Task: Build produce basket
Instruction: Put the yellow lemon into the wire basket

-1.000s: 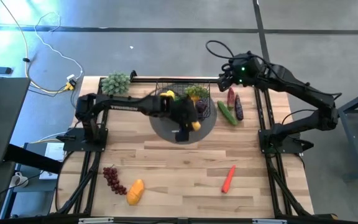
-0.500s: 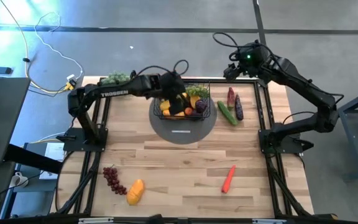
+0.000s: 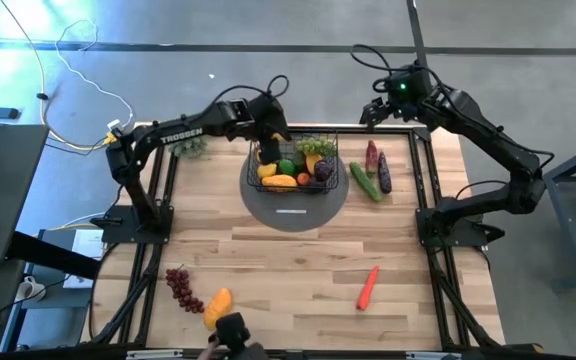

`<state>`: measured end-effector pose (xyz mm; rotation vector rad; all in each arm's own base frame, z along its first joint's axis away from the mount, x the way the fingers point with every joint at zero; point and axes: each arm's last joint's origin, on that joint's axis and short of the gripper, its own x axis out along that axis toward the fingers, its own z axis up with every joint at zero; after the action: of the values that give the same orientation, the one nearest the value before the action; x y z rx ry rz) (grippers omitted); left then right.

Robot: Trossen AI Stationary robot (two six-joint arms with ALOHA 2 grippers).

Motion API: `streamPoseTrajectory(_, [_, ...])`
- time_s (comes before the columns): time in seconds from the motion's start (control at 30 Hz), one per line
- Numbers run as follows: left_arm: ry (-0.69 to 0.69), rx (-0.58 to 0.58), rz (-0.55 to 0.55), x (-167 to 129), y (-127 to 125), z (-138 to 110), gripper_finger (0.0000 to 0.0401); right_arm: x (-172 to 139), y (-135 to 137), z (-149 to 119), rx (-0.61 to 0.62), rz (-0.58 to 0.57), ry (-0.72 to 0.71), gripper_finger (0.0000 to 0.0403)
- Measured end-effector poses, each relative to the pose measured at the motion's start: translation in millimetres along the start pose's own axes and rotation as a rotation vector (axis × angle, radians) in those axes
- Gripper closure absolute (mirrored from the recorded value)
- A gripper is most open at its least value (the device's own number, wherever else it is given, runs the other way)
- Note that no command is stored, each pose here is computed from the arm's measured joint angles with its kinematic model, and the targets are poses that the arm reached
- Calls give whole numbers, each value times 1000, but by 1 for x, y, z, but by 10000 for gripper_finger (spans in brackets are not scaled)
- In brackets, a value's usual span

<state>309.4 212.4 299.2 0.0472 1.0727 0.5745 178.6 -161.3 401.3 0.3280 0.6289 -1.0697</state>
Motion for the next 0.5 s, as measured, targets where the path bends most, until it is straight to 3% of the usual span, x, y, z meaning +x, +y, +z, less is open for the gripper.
streamPoseTrajectory(0.23, [60,10,-60,18,15,-10,213,0,-1,-8,102,0,82,171])
streamPoseTrajectory(0.5, [130,84,-115,47,11,-15,213,-1,-3,-17,241,-42,170,171])
